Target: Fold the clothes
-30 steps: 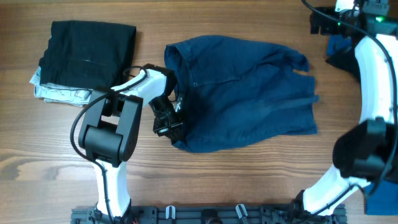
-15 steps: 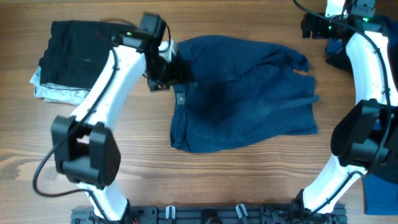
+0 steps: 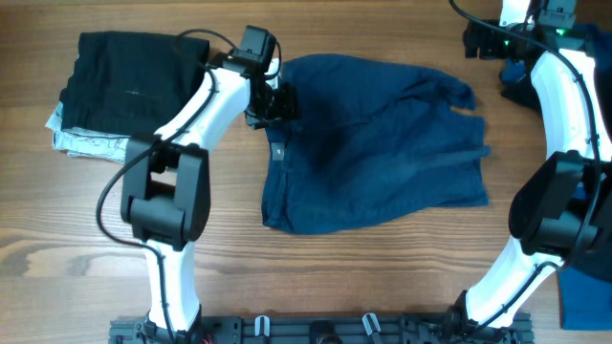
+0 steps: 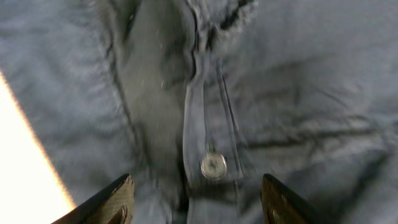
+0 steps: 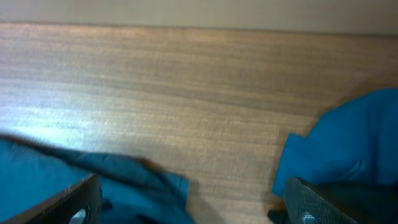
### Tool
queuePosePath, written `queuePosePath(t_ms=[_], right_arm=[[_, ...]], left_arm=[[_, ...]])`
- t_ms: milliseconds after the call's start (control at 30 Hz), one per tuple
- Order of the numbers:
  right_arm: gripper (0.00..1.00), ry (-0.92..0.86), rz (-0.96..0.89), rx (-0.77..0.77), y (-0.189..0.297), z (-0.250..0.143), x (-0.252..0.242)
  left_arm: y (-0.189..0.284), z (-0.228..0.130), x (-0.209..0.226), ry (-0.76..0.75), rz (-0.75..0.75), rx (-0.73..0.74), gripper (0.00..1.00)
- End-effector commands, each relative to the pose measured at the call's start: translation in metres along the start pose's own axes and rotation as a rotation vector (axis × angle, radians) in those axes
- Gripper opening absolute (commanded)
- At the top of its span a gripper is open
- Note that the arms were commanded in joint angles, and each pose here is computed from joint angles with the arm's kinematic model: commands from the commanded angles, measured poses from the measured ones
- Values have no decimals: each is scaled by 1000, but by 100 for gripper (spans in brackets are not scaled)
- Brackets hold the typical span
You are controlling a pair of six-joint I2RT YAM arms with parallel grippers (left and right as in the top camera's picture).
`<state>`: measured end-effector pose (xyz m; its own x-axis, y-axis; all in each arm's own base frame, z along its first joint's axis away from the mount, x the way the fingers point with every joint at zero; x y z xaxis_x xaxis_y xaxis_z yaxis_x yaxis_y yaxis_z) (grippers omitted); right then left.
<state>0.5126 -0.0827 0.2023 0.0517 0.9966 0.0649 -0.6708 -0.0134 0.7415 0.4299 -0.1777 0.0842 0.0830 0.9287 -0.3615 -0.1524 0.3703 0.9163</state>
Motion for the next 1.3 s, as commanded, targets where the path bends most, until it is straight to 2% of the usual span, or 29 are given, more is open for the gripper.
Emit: queuePosePath(t_ms=[0, 267, 467, 700, 933, 1267], right_arm=[[92, -24, 32, 35, -23, -14, -8], [86, -160, 195, 40, -50, -28, -24], [80, -237, 365, 89, -83, -54, -23], [64, -314, 496, 134, -110, -75, -12], [66, -323, 528, 147, -115, -81, -8], [68, -246, 542, 158, -124, -83, 19]], left_arm=[[-10, 6, 0, -7, -3, -23, 66], [-23, 16, -3, -34, -13, -73, 67], [-23, 15, -2, -32, -11, -68, 67], [-23, 15, -2, -31, -10, -64, 66], [-23, 15, -2, -31, -10, -63, 65], [-23, 15, -1, -32, 0, -69, 66]])
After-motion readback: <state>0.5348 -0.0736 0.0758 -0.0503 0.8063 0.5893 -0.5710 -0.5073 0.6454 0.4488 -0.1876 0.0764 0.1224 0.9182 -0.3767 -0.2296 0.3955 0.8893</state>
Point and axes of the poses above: each gripper's point midway between its finger pads, its own y axis back along the fingers, its own x axis along the line the jaws close on, z = x × y, the point moved 5 cm from there along y, back along the fingers, and after that the axes turned 8 degrees about -y, right-handed, at the moved point
